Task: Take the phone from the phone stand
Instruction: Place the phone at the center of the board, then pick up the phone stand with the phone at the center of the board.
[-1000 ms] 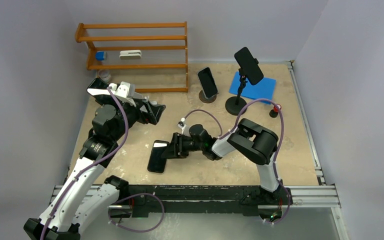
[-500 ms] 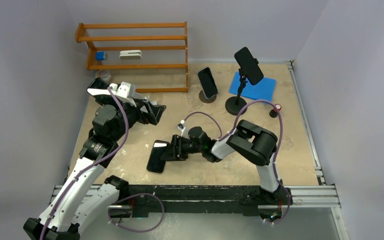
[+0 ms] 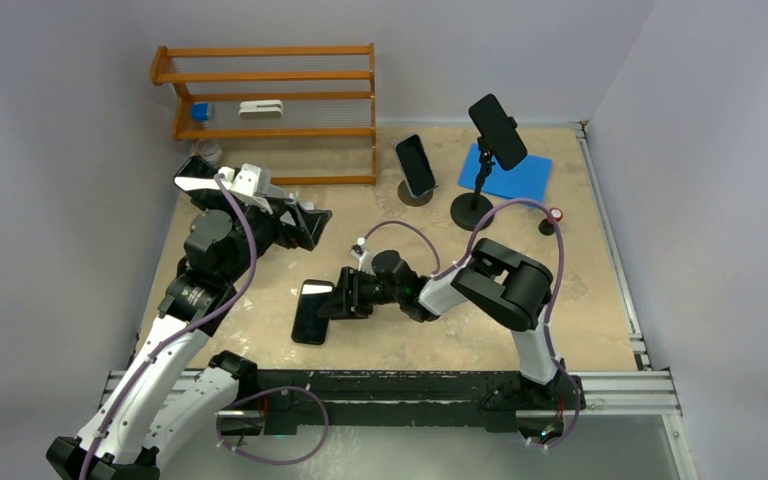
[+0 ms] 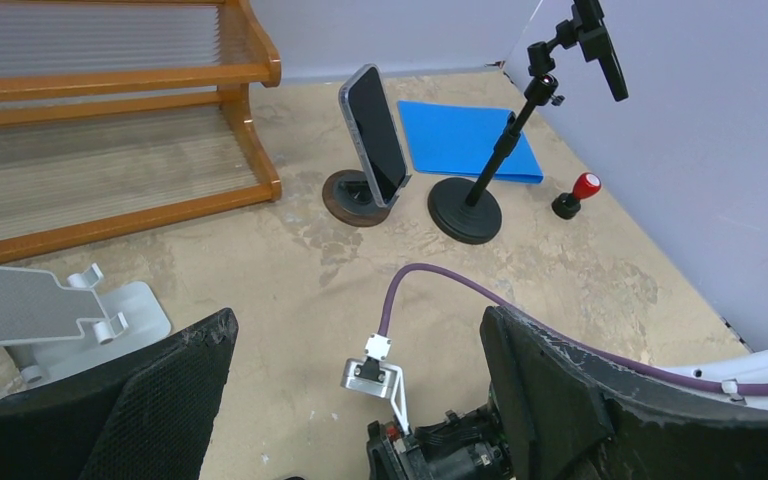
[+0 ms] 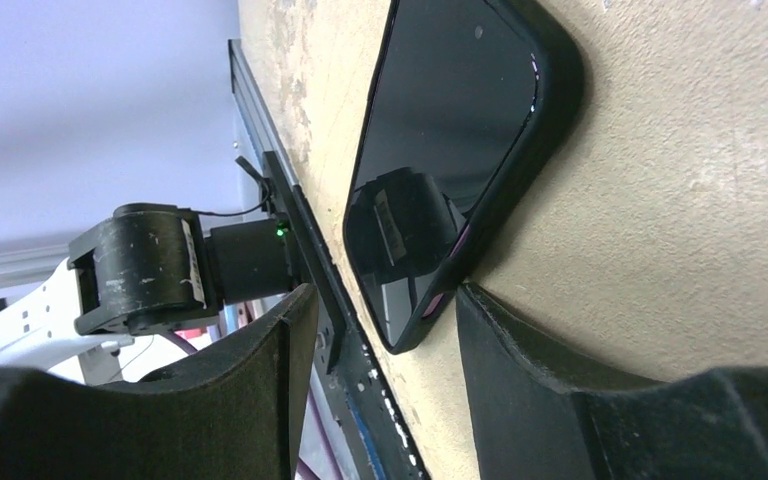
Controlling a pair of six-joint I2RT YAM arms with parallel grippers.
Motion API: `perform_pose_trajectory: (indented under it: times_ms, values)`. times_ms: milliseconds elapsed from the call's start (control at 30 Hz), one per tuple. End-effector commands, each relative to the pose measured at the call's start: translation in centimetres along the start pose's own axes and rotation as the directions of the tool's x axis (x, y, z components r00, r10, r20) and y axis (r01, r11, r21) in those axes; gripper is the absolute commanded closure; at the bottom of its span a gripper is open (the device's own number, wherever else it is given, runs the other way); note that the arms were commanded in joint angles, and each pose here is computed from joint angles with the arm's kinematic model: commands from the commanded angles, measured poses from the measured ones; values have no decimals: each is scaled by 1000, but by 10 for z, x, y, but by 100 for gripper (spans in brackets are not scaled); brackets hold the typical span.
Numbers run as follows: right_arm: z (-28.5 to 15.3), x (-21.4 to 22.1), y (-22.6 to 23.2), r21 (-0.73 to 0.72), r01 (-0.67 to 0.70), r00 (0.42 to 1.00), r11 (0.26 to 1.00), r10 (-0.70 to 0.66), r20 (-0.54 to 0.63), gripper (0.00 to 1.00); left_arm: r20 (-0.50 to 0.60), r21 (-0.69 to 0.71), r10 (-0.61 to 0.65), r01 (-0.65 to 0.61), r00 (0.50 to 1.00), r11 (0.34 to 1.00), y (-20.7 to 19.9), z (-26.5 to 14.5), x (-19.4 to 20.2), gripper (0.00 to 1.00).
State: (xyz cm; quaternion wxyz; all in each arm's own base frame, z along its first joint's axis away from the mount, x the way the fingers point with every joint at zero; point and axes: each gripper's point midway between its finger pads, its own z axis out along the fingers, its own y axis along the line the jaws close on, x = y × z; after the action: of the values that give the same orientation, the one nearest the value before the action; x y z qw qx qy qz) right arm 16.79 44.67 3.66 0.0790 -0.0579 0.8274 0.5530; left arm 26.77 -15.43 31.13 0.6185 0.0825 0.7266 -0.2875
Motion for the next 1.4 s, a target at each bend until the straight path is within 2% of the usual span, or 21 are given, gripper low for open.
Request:
perform_pose_trajectory:
  times_ms: [0, 133, 267, 433, 533, 633, 833, 933, 1000, 1067, 1133, 1200, 1367]
  values:
    - [-12, -14, 11, 33, 65, 995, 997, -67, 67, 44, 58, 22, 4, -6, 998, 1000, -7, -1, -15, 10]
    - [-35, -30, 23, 111, 153, 974, 982, -169, 150, 44, 59, 23, 6, -7, 998, 1000, -8, -2, -16, 10]
    - [-66, -54, 41, 211, 241, 919, 947, -293, 263, 43, 68, 7, 6, -7, 998, 1000, -6, -2, -17, 10]
    - [-114, -70, 77, 243, 340, 827, 908, -412, 381, 42, 114, -20, 8, -6, 993, 1000, -3, -7, -29, 2]
    - [-139, -80, 87, 312, 375, 762, 873, -482, 432, 42, 156, -41, 0, 6, 988, 999, 2, -8, -31, 0]
    - [-163, -87, 97, 378, 394, 701, 838, -540, 466, 41, 192, -151, -73, 103, 979, 983, 22, -5, -33, 0]
    - [-217, -104, 115, 534, 316, 563, 784, -609, 559, 40, 189, -340, -301, 350, 935, 873, 51, 5, -21, 0]
    - [-243, -117, 116, 578, 209, 506, 789, -593, 626, 38, 190, -357, -358, 404, 914, 842, 52, 8, -18, 0]
    - [-253, -122, 115, 575, 124, 493, 808, -554, 671, 34, 199, -344, -389, 436, 899, 831, 49, 7, -19, 0]
    - [-253, -121, 116, 548, 79, 512, 832, -506, 694, 21, 195, -318, -408, 451, 892, 834, 41, 7, -22, 0]
    - [-256, -126, 119, 542, 37, 501, 839, -485, 717, 9, 181, -292, -419, 455, 890, 841, 32, 8, -25, 0]
    - [-257, -132, 124, 565, 49, 481, 824, -515, 709, 7, 151, -277, -420, 446, 895, 851, 24, 10, -23, 0]
    - [-255, -145, 152, 534, 151, 393, 832, -546, 740, 9, 91, -244, -366, 377, 926, 893, 10, 14, -20, 0]
